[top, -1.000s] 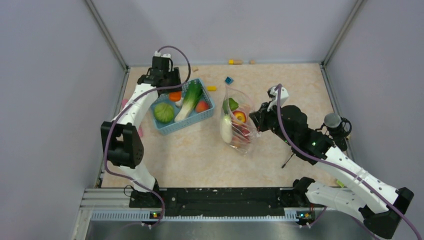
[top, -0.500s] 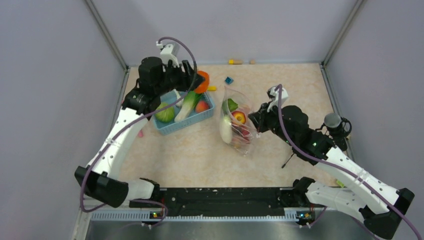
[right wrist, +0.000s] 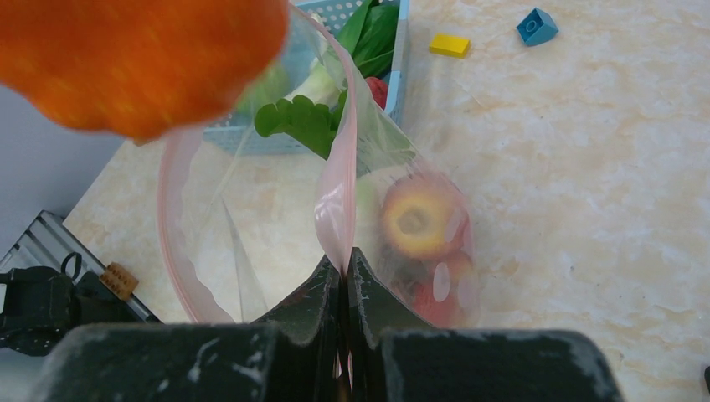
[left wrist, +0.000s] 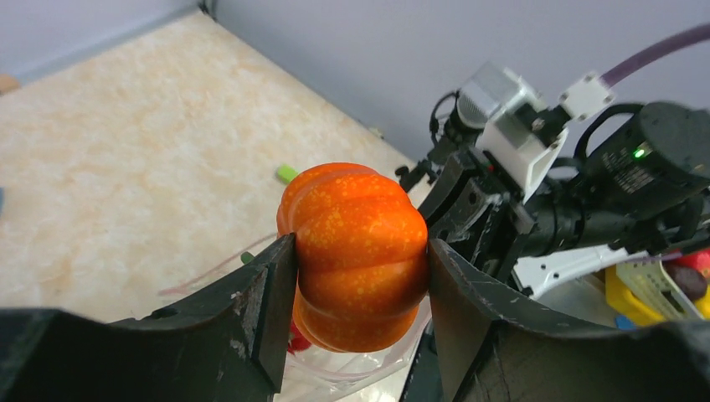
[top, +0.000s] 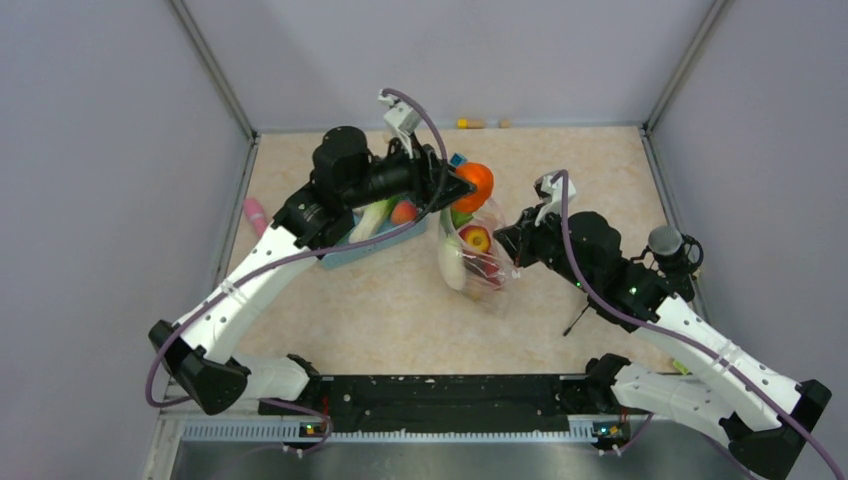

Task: Place the food in the zip-top bag and seal the zipper
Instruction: Place the fake vegetable in the zipper food storage bag.

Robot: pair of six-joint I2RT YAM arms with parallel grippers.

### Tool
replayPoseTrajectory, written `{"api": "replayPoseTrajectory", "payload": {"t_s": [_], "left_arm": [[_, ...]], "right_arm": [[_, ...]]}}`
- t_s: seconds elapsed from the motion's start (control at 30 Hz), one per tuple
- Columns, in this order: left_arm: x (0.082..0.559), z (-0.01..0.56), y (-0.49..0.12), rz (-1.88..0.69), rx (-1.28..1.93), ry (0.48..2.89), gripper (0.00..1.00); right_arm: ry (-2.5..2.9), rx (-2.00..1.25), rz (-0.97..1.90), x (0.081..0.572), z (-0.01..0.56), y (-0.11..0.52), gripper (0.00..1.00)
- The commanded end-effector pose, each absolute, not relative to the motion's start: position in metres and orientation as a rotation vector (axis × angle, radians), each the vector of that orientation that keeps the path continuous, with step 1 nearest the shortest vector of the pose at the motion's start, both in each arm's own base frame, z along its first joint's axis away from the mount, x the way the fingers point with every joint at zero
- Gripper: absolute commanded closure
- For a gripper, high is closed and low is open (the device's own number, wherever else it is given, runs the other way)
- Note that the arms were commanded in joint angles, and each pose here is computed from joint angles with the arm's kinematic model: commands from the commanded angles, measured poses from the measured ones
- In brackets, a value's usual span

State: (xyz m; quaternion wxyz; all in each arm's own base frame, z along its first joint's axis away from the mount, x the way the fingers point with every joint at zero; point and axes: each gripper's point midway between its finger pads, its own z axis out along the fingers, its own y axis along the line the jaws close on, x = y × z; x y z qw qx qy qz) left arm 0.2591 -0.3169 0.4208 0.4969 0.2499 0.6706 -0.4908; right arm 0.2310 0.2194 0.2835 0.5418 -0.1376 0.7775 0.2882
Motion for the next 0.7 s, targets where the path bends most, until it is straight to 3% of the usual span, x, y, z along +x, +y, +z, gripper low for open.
{"api": "replayPoseTrajectory", "payload": {"t_s": [0.0, 0.4, 0.57, 0.67], "left_arm": [[0.244, 0.412, -0.334, -1.183, 0.763, 1.605, 1.0], [0.237, 0.371, -0.334, -1.092, 0.849, 1.685, 0.99], [0.245, 0.361, -0.329, -1.025, 0.812, 1.733, 0.93], [0.248, 0.356, -0.328, -1.0, 0.805, 1.76, 0.79]], "right_arm": [[1.776, -0.309, 0.715, 0.233, 0.303, 0.219, 1.0], [1.776, -0.306, 0.711, 0.234, 0.303, 0.219, 1.0], [1.776, -0.309, 0.715, 0.233, 0.303, 0.219, 1.0], [1.774, -0.306, 0.716, 0.233, 0.304, 0.219, 1.0]]}}
